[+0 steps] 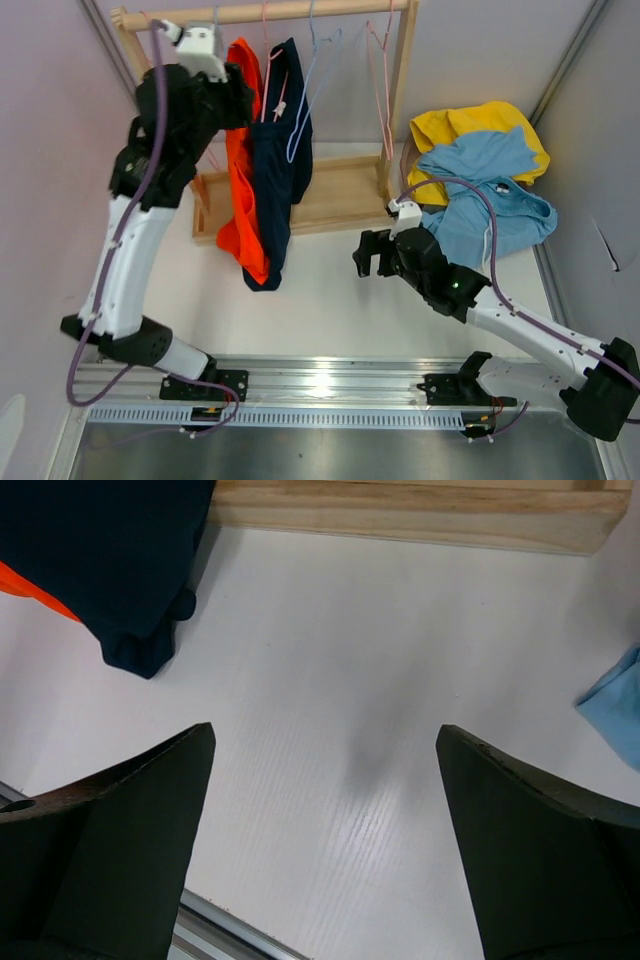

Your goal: Remove the shorts from the hanger

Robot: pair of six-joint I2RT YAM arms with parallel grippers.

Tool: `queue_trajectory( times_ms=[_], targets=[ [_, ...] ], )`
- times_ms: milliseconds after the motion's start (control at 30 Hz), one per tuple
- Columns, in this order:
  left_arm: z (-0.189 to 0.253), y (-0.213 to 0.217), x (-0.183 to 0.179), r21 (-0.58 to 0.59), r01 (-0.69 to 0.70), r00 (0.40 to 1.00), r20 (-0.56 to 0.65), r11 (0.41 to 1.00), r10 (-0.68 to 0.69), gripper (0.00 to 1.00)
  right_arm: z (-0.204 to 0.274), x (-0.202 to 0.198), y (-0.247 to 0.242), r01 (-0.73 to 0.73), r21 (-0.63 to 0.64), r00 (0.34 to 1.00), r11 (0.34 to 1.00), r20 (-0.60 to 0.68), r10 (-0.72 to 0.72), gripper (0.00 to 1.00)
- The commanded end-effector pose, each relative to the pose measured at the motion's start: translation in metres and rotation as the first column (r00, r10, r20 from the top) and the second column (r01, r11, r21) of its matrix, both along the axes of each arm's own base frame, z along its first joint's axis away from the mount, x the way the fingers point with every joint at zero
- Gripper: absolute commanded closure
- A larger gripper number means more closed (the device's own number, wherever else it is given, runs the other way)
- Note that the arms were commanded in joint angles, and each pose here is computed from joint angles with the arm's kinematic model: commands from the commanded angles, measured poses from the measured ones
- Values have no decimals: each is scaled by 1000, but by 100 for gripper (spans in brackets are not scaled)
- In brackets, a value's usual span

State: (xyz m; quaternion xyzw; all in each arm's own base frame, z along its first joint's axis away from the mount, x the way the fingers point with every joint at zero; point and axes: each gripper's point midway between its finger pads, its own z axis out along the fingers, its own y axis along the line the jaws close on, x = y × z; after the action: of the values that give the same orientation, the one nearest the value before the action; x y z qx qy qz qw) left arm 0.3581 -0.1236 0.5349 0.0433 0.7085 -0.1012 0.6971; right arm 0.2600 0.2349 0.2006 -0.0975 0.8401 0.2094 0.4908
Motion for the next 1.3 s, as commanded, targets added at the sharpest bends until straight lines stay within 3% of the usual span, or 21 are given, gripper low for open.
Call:
queue_trajectory(
  times_ms=[0, 67, 100, 200, 967, 1033, 1067, 1100, 1133, 1200, 1233, 1267],
  targets=[
    [-5, -30, 19, -34, 93, 996, -10, 995, -94, 47, 11, 1, -8, 47, 31, 998, 998, 39, -48, 0],
    [-9, -40, 30, -43, 118, 993, -23, 992, -119, 43, 10, 1, -10, 54, 29, 998, 998, 42, -55, 1],
    [-8, -43, 31, -46, 129, 991, -24, 991, -130, 30, 7, 1, -10, 54, 27, 998, 998, 40, -55, 1],
    [-12, -50, 39, -55, 146, 988, -33, 988, -148, 23, 2, 1, -11, 57, 16, 998, 998, 35, -58, 1],
    [-65, -44, 99, 50, -9, 995, -102, 999, 14, 25, -19, 3, -18, 76, -37, 997, 996, 24, -75, 0],
    [-71, -48, 106, 56, -9, 993, -117, 998, 15, 28, -21, 2, -18, 74, -45, 997, 996, 22, -73, 1],
    [-70, -48, 107, 56, -12, 993, -117, 998, 18, 35, -21, 4, -19, 79, -47, 997, 996, 26, -78, 1],
    [-71, -48, 109, 58, -13, 993, -120, 998, 20, 44, -21, 4, -19, 80, -48, 997, 996, 25, -79, 1],
    [-77, -49, 114, 64, -23, 991, -132, 998, 31, 64, -23, 5, -20, 82, -52, 996, 995, 22, -81, 1],
    [-77, -46, 116, 63, -42, 990, -134, 997, 50, 85, -22, 5, -19, 81, -51, 997, 995, 21, -80, 1],
    [-79, -46, 118, 63, -50, 989, -140, 997, 58, 100, -24, 5, -20, 81, -54, 997, 995, 19, -80, 1],
    [-77, -42, 118, 60, -73, 987, -136, 996, 81, 100, -25, 5, -20, 81, -55, 997, 995, 18, -80, 1]
  ],
)
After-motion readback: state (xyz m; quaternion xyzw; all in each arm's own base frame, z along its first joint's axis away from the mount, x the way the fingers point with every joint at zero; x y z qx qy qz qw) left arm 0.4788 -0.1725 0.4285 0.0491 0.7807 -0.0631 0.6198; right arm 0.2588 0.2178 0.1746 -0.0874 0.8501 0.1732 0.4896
